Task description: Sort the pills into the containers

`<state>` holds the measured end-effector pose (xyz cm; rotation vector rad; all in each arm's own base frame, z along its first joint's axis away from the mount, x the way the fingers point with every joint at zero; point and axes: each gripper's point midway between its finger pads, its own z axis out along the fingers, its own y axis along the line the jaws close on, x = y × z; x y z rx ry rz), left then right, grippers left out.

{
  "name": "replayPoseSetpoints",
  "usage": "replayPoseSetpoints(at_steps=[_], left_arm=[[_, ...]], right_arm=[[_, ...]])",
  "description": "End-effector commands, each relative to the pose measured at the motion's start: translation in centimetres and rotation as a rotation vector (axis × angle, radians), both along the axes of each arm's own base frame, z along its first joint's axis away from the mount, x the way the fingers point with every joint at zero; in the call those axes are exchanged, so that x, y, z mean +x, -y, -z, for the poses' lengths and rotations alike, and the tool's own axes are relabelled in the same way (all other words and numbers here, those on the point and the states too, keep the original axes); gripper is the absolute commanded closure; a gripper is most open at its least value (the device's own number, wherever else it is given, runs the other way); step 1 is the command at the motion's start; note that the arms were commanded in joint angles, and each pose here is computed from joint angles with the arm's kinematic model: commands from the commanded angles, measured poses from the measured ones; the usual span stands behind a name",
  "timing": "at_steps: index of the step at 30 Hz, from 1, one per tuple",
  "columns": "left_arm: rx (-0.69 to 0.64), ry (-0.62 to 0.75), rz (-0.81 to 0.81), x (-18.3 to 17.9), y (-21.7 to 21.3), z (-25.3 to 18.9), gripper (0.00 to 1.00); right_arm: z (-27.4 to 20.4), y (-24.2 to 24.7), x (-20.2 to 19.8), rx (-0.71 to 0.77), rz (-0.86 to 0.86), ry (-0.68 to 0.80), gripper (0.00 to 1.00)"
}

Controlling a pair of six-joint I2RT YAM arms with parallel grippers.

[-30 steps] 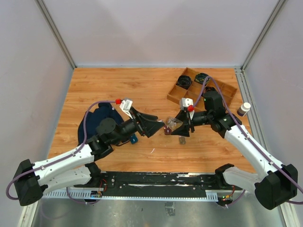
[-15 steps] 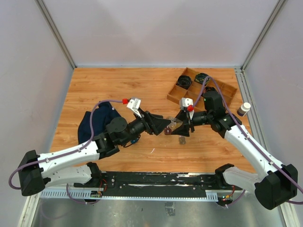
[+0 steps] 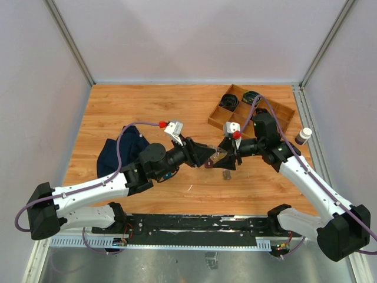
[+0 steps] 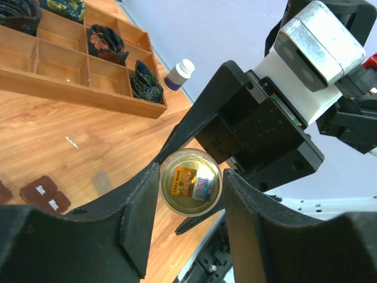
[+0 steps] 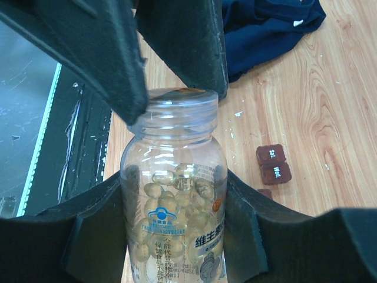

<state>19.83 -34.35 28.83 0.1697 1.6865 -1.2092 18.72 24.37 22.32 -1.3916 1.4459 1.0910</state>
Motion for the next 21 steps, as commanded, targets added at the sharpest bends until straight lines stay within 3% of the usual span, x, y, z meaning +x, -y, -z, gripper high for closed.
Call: replayPoseSetpoints(at_steps=[1, 8, 16, 18, 21], left_arm=[[-0.008, 0.034, 0.021, -0.3, 0.6, -1.5, 0.55], [0.024, 0.068, 0.09, -1.3, 1.1, -0.8, 0.6], [0.109, 0.466, 0.415, -6.0, 1.1, 1.7, 0.6], [0.139, 0.569, 0.546, -7.0, 1.0, 2.7, 0.63], [0.192, 0.638, 0.658, -6.6, 0.6, 4.4, 0.65]], right_arm=[[-1.0, 0.0, 0.6, 0.02, 0.008, 0.035, 0.99], [-1.2, 0.0, 0.4, 0.027, -0.002, 0.032, 0.99], [-1.6, -0.1, 0.0, 0.045, -0.022, 0.039, 0.99], [-1.6, -0.1, -0.1, 0.046, -0.026, 0.037, 0.99], [-1.5, -0.1, -0.1, 0.047, -0.028, 0.037, 0.99]])
